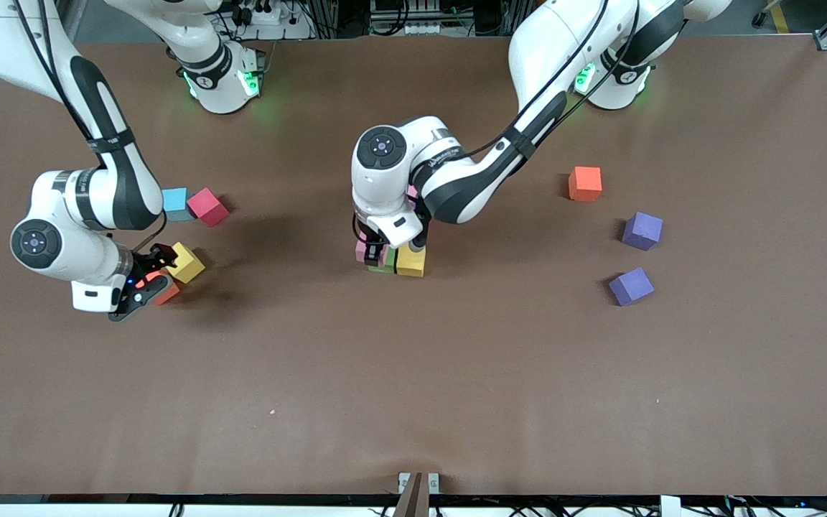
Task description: Form number 2 with 11 blocks
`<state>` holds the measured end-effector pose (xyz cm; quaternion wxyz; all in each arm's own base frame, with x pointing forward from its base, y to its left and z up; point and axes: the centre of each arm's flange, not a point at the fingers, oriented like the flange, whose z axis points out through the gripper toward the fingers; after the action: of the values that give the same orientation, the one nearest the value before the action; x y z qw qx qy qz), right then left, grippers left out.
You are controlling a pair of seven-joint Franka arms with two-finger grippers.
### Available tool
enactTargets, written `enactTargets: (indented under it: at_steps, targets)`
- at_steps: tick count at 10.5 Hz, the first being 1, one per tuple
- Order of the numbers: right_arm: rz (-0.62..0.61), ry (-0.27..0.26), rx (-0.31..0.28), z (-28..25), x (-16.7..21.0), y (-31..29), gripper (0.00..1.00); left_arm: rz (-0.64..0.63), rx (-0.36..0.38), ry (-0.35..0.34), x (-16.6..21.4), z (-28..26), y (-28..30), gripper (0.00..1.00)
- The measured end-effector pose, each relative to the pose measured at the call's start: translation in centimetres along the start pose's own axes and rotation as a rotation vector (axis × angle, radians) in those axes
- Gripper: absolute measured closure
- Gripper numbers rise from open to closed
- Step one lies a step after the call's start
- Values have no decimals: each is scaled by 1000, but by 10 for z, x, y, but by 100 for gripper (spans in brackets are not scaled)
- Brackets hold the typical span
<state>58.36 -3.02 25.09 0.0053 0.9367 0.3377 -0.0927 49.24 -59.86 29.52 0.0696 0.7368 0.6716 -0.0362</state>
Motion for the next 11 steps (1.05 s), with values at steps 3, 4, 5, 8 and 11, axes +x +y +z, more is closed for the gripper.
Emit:
enactTargets:
  at_steps: [3, 4, 5, 8, 11]
  targets:
    - [-216, 49, -60, 0, 9, 2, 0, -30, -4, -24, -9, 15, -1, 38]
    - [-336, 66, -88, -1, 8, 8, 0, -28, -4, -29, -14, 18, -6, 38]
    - [-444, 70, -103, -1, 2, 17, 0, -32, -1, -30, -20, 21, -12, 38]
    - [-854, 49, -121, 0, -11, 30, 0, -48, 3, -34, -26, 35, -20, 38]
    - [-1242, 19, -102, 7, -11, 27, 0, -74, 2, -40, -26, 41, -20, 38]
